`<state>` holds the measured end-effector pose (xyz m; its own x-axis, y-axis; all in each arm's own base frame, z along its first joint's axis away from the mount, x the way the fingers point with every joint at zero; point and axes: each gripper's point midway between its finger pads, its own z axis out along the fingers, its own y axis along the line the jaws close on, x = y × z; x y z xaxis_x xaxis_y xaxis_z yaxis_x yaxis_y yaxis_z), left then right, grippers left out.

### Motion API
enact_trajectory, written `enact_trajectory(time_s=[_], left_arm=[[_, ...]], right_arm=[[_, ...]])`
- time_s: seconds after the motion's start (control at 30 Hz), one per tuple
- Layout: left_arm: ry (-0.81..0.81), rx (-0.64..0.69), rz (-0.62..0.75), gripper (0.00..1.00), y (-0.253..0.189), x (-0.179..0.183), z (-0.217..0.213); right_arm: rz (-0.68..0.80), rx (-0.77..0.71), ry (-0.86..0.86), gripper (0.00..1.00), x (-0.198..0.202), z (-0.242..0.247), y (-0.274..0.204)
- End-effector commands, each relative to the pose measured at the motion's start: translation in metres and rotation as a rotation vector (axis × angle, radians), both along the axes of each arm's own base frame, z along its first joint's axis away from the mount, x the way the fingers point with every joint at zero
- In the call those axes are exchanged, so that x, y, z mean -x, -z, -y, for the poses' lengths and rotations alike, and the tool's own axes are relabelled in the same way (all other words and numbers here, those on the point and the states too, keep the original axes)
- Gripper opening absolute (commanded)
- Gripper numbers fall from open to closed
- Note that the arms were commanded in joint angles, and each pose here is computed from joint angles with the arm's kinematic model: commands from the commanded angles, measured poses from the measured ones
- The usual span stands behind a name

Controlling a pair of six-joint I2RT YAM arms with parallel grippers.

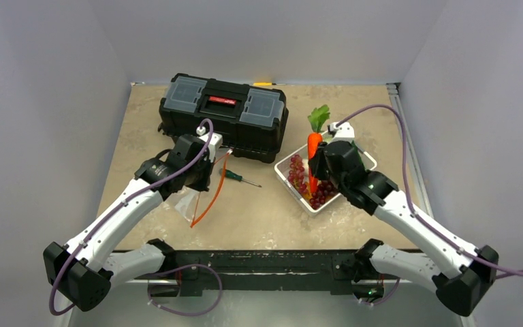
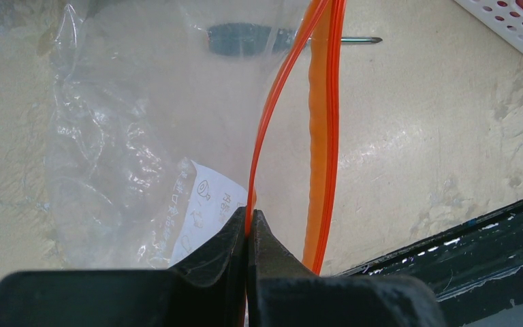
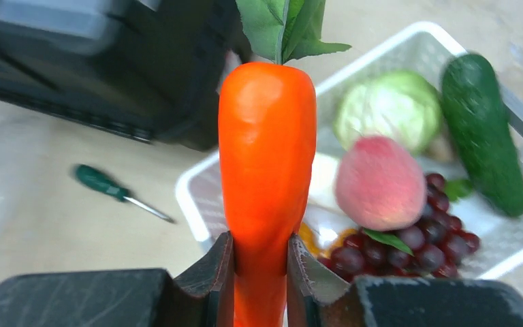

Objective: Place the food in the zip-top bag and seal the zipper
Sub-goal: Pick up the fake vegetable from the bin, then place the fake vegetable in the zipper food storage bag.

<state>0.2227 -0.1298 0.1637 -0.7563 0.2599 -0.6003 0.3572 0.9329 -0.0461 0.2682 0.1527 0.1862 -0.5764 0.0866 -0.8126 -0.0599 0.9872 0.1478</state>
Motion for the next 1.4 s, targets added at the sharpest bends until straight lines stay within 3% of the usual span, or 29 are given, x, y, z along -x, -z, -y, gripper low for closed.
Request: enact_trajectory(time_s=[0.0, 0.13, 0.37, 0.63, 0.77, 0.87, 1.0, 1.37], left_arm=[[0.015, 0.013, 0.015, 0.00, -0.003, -0.003, 0.003], [0.013, 0.011, 0.012, 0.00, -0.002, -0.002, 0.002], [0.011, 0.014, 0.019, 0.00, -0.004, -0.002, 0.002], [0.000, 0.020, 0.025, 0.00, -0.005, -0.003, 0.002], [-0.009, 0.024, 0.028, 0.00, -0.006, -0.004, 0.002], [-0.018, 0.025, 0.032, 0.00, -0.007, -0.005, 0.001], [-0.027, 0.031, 0.043, 0.00, -0.009, -0.005, 0.001], [-0.017, 0.073, 0.084, 0.00, -0.019, -0.004, 0.004]], right_arm=[[0.090, -0.195, -0.158, 0.00, 0.004, -0.037, -0.048], [-0.012, -0.409, -0.527, 0.00, 0.044, -0.103, -0.064], [-0.210, -0.705, -0.944, 0.00, 0.123, -0.145, -0.094], [-0.388, -0.956, -1.089, 0.00, 0.174, -0.168, -0.101], [-0.494, -0.941, -1.083, 0.00, 0.190, -0.198, -0.083], [-0.548, -0.981, -0.974, 0.00, 0.179, -0.212, -0.067], [-0.571, -1.020, -0.823, 0.00, 0.155, -0.227, -0.047], [-0.577, -1.176, -0.650, 0.00, 0.118, -0.262, -0.039]])
